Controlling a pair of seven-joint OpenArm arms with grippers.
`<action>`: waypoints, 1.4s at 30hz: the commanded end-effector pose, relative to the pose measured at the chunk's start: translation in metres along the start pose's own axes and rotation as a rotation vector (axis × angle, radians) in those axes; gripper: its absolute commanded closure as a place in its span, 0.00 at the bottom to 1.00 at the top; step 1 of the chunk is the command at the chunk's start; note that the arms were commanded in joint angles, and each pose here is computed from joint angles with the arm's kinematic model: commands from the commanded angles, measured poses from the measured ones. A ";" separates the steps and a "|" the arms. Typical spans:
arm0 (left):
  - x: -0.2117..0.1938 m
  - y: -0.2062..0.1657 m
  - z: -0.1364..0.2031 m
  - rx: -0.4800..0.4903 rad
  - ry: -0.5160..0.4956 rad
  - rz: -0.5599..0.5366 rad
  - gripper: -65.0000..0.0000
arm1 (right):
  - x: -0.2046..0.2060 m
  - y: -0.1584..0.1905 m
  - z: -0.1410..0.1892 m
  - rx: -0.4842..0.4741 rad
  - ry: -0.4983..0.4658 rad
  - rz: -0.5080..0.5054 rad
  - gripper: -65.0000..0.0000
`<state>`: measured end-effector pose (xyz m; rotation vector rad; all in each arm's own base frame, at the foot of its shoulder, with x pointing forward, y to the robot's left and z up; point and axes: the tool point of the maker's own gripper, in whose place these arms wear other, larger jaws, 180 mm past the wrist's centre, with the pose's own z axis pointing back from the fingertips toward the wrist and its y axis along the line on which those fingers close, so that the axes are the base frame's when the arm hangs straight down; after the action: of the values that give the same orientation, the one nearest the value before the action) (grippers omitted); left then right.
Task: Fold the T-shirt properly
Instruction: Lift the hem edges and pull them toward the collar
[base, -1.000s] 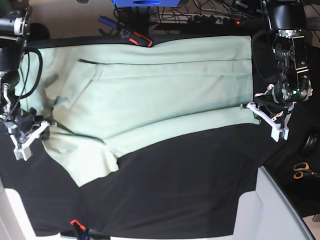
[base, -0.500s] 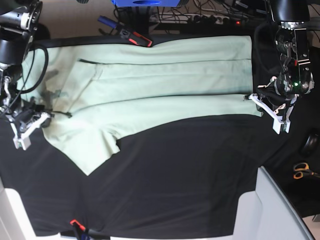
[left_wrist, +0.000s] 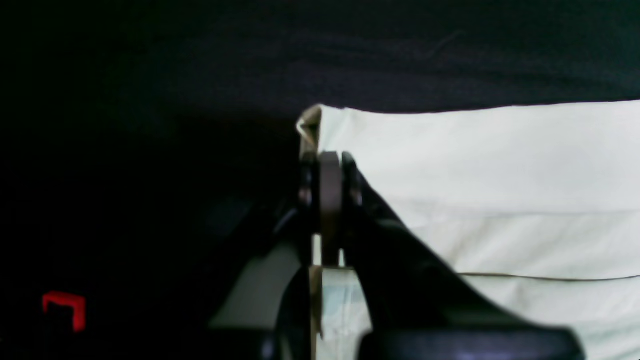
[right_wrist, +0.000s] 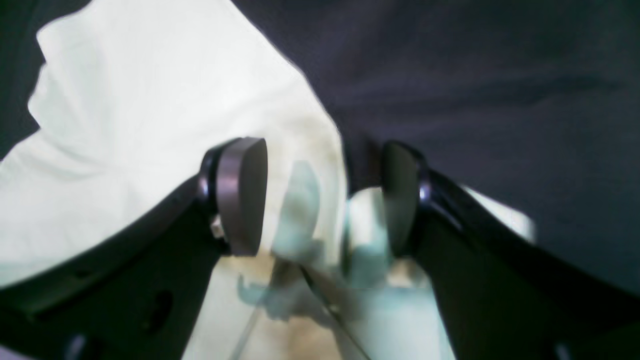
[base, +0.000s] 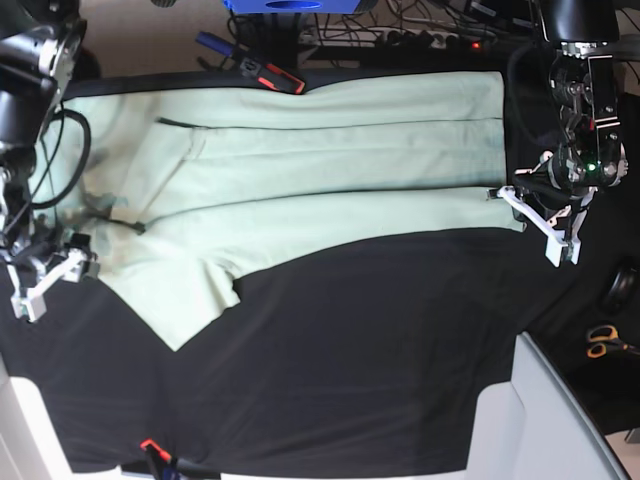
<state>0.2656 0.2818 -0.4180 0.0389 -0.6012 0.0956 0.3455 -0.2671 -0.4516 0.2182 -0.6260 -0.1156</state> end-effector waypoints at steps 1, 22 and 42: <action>0.015 0.005 0.005 0.011 -0.045 -0.006 1.00 | 0.024 -0.008 0.005 -0.010 -0.051 0.004 0.46; 0.014 0.005 0.004 0.012 -0.041 -0.004 1.00 | 0.013 0.009 -0.019 0.035 0.002 0.045 1.00; 0.018 0.004 0.005 0.010 -0.051 -0.006 1.00 | 0.046 -0.002 0.024 -0.044 -0.004 0.189 1.00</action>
<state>0.2675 0.2809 -0.4170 0.0343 -0.6065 0.0979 0.3532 -0.2715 -0.4264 0.1337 -0.5804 0.0487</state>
